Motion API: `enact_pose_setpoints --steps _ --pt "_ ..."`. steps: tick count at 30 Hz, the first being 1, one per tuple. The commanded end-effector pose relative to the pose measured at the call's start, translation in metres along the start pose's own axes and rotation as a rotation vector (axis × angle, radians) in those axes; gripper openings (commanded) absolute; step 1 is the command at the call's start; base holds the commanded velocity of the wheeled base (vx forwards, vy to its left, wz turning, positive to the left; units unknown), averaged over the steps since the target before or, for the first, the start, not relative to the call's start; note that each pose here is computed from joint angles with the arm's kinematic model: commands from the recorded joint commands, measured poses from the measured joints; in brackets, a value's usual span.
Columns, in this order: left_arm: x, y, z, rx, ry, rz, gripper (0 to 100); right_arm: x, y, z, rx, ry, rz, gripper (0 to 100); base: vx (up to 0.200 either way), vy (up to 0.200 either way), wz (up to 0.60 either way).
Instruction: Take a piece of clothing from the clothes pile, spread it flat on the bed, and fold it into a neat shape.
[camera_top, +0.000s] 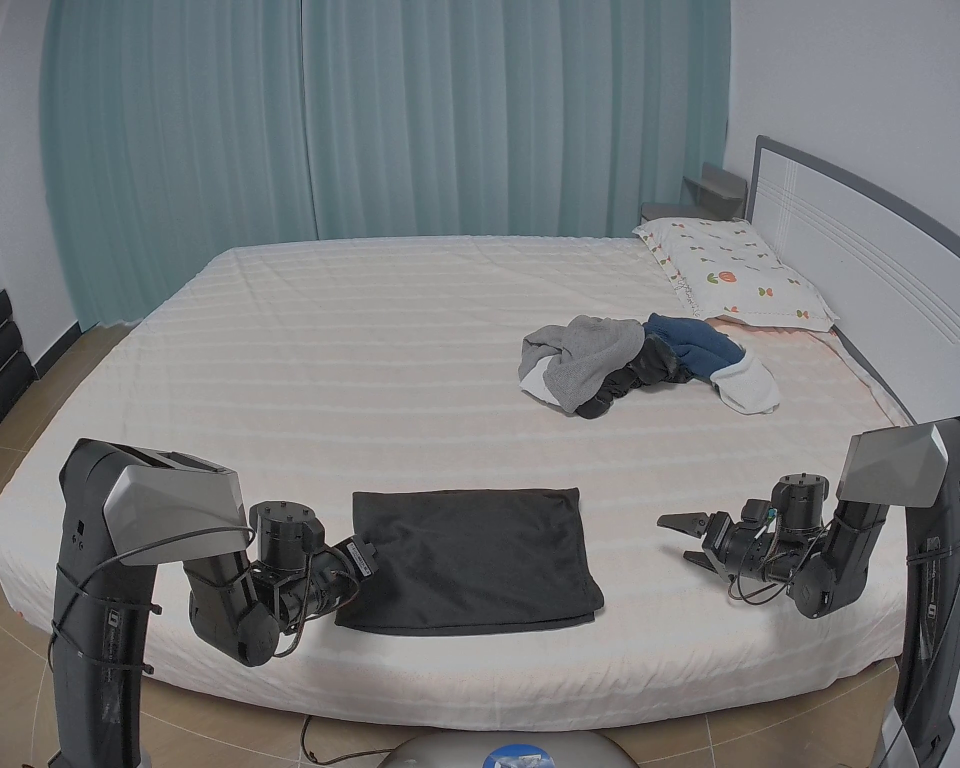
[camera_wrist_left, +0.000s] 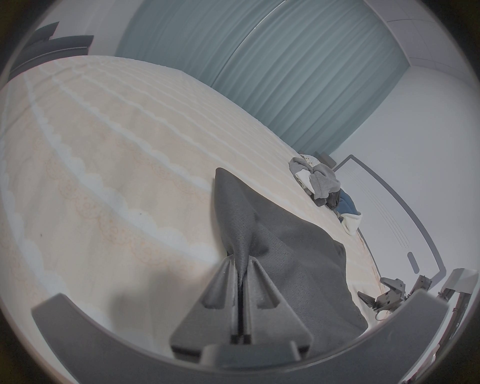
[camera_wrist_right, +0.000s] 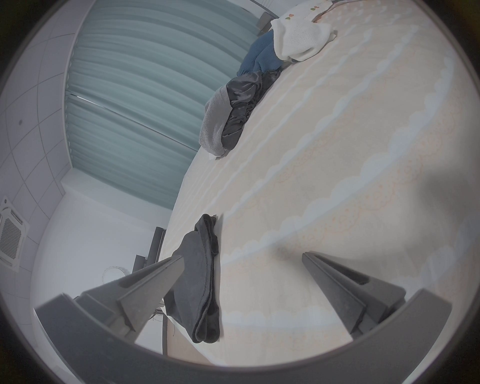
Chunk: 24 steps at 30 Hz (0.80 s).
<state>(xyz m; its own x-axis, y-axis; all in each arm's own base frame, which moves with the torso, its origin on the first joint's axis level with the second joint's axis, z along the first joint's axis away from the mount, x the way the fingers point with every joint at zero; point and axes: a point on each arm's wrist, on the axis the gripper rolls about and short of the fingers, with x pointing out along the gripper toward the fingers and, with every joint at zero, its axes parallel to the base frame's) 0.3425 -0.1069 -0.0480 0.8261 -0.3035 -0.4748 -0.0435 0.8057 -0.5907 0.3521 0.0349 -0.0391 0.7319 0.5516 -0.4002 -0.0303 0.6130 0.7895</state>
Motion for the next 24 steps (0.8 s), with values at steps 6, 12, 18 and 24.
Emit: enact_pose_setpoints --steps 6,12,18,24 --pt "-0.0021 0.0015 0.0017 -0.007 -0.003 0.006 0 0.0000 -0.0003 -0.0007 0.001 0.003 -0.001 100 0.000 0.200 0.00" --pt "-0.0027 0.0035 0.0036 -0.022 -0.008 0.012 0 -0.0003 0.0007 0.0000 0.000 -0.001 0.001 100 0.000 0.200 0.00" --pt "-0.0032 0.0039 0.0039 -0.025 -0.008 0.014 0 -0.0002 0.0003 -0.0003 0.001 0.000 0.000 100 0.000 0.200 0.00" --pt "-0.0044 0.0056 0.0045 -0.028 -0.011 0.021 0 -0.0002 0.0003 -0.0003 0.001 0.000 0.000 100 0.000 0.200 0.00"
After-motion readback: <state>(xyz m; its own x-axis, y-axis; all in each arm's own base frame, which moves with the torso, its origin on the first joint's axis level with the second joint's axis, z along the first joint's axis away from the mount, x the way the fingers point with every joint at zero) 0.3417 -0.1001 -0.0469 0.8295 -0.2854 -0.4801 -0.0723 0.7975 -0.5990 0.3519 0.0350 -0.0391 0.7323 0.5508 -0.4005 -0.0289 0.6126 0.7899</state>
